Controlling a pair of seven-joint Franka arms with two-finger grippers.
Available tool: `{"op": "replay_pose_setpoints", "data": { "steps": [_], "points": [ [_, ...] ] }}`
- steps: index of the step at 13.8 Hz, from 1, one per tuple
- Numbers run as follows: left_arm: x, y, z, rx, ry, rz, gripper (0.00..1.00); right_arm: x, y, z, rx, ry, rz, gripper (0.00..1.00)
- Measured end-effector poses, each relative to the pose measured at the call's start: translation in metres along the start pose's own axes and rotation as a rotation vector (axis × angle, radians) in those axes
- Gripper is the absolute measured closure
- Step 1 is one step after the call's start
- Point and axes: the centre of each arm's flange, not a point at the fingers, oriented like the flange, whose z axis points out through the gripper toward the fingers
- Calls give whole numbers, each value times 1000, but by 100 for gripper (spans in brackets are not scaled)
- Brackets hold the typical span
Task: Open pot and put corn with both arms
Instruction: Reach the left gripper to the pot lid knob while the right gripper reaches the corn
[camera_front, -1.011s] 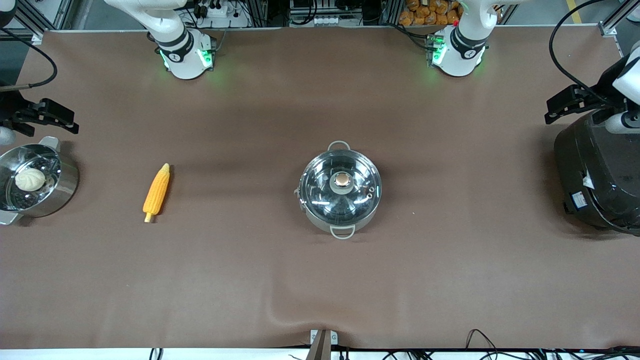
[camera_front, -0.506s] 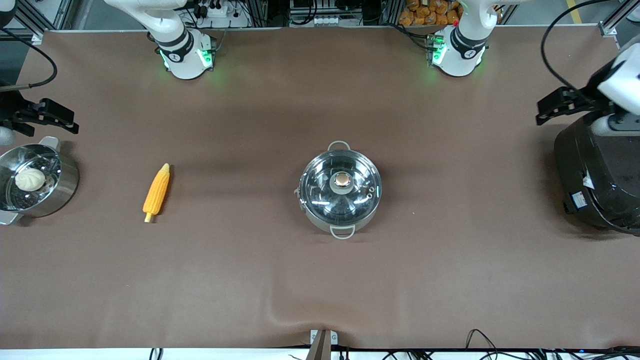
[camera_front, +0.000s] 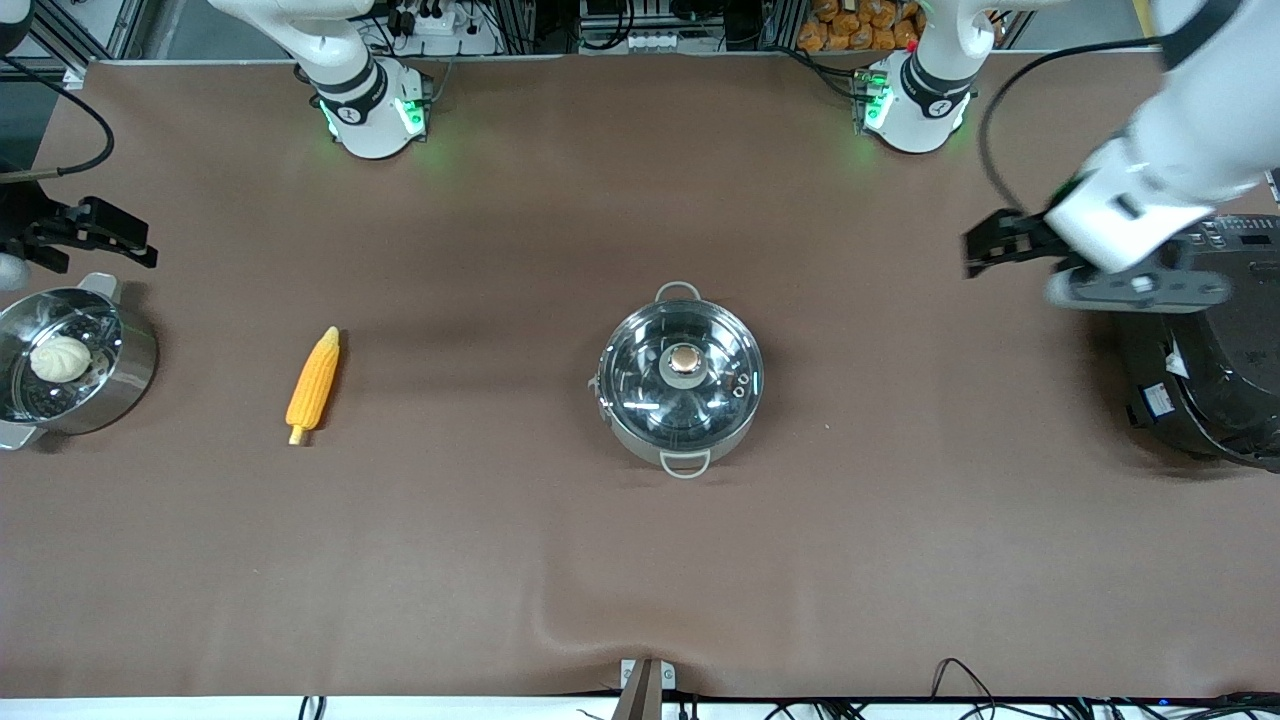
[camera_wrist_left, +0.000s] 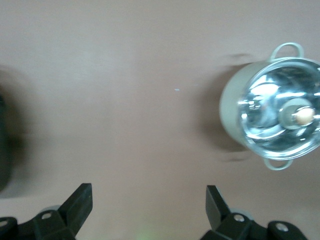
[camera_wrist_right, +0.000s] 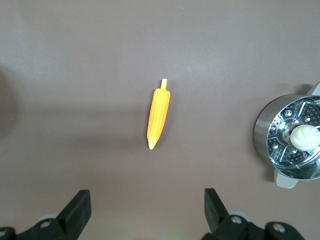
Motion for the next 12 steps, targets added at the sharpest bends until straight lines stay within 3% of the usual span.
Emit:
{"op": "replay_pose_setpoints", "data": {
  "steps": [5,10,12],
  "points": [
    [2,112,66,-18,-19,-54,0,13,0,25,4,-47,-1,0],
    [9,181,133,-51,-9,-74,0,29,3,54,7,-97,1,0],
    [5,209,158,-31,0,-76,0,31,6,59,8,-108,5,0]
  ]
}}
